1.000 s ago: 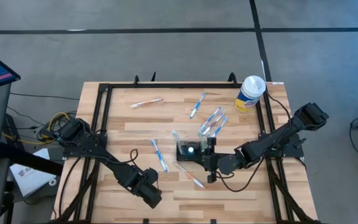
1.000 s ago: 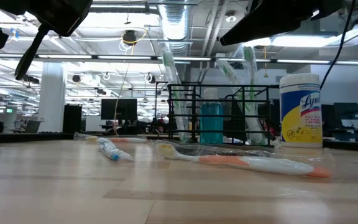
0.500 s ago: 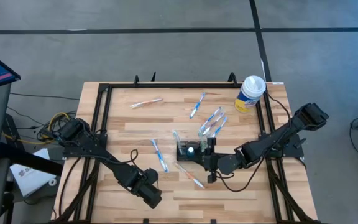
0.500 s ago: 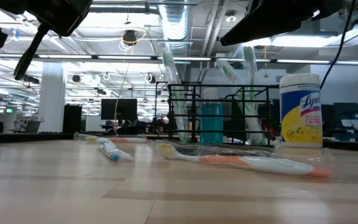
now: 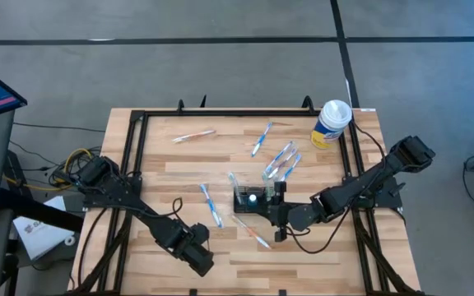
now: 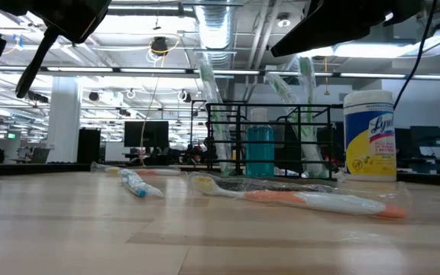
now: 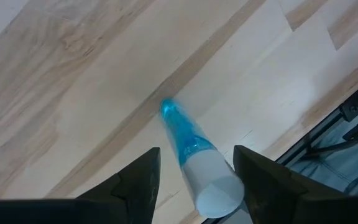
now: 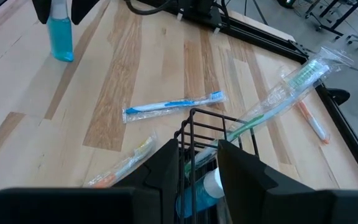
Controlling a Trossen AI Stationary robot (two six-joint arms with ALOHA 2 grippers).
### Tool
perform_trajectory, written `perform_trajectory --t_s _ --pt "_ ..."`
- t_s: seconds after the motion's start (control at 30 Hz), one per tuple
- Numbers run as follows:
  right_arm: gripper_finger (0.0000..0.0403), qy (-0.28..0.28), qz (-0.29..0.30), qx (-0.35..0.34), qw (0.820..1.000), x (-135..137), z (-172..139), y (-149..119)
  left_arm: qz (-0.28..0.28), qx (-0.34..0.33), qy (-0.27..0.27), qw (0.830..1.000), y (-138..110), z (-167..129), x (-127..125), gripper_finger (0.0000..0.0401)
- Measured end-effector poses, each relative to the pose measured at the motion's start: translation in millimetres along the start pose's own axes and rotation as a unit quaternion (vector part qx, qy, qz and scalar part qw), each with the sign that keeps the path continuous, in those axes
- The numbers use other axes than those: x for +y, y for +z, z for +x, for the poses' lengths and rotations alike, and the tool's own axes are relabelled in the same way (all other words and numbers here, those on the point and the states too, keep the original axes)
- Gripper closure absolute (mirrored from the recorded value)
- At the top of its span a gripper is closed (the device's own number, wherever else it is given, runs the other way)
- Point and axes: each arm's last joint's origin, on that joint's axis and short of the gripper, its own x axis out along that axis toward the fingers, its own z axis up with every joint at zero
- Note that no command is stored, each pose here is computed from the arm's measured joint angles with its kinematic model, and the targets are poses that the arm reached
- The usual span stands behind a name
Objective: Pick & Place toothbrushing station
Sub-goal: Put the blue mouthwash into the wire organizer
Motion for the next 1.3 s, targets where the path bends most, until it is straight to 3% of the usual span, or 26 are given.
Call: perform_trajectory --t_s 0.37,0.7,1.3 --pt "0.03 0.0 0.0 0.0 1.0 0 0 0 -0.001 0.011 0.008 1.0 -1 11 9 0.0207" --pt "0.03 0.0 0.0 0.0 1.0 0 0 0 -0.007 0.01 0.003 1.0 4 11 9 0.032" --pt "0.03 0.0 0.0 0.0 1.0 0 0 0 -0.024 0.036 -0.022 0.999 20 0 4 0.0318"
